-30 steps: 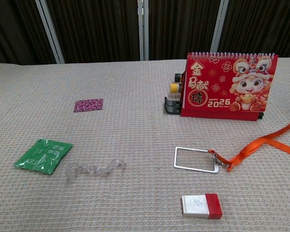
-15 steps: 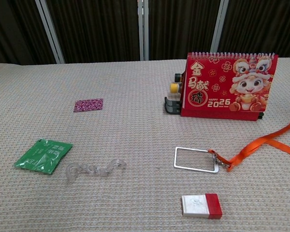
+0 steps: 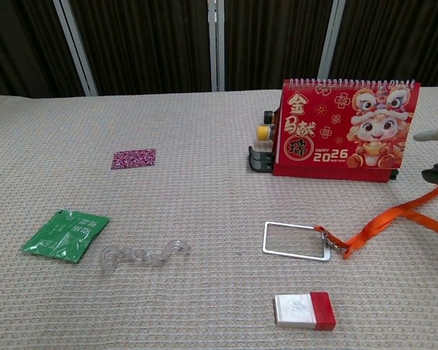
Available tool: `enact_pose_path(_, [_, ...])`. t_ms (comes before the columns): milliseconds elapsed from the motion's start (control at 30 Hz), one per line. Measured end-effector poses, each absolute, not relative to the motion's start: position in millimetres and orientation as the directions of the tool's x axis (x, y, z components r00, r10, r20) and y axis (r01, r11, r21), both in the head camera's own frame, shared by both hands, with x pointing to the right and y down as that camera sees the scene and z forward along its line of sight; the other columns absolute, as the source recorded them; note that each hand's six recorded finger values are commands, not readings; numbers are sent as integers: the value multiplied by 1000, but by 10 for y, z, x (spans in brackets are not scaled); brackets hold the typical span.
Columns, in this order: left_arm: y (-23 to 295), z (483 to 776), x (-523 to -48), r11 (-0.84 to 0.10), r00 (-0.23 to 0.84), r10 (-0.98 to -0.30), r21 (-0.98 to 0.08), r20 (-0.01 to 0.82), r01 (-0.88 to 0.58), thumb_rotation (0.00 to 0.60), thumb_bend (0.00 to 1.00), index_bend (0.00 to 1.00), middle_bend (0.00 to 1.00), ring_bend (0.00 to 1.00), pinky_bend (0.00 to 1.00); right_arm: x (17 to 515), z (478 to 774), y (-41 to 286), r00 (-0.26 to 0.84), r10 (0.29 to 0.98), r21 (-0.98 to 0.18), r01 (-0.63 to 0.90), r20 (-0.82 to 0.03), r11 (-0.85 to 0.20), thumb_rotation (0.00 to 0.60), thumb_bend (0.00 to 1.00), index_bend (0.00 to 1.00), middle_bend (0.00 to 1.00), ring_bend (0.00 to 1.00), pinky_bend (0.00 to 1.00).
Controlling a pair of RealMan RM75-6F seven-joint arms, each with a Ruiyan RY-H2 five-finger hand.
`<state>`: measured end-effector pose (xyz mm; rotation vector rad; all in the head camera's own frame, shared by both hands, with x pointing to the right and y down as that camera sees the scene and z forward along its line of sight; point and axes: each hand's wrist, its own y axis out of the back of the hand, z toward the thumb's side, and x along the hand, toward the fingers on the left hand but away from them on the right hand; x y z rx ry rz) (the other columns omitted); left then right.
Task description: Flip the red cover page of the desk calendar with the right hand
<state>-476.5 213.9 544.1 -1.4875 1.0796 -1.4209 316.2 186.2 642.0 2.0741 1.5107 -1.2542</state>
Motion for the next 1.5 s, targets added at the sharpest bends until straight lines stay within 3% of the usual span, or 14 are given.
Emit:
enact_pose_path(333, [2131, 5446, -4770, -316, 3, -949, -947, 316, -49, 600, 158, 0, 0, 0, 0, 3041, 6772, 1782, 75, 580, -146, 935, -811, -324, 600, 308, 0, 697, 772, 809])
enact_pose_path(1033, [2141, 5480, -4733, -329, 17, -944, -943, 329, -43, 600, 157, 0, 0, 0, 0, 3050, 6912, 1862, 94, 523, -4, 983, -847, -183, 600, 312, 0, 684, 766, 808])
enact_pose_path(1500, [2137, 5471, -4743, -330, 22, -944, -942, 330, -55, 600, 157, 0, 0, 0, 0, 3110, 7081, 1841, 79, 520, -8, 987, -850, -163, 600, 320, 0, 684, 767, 808])
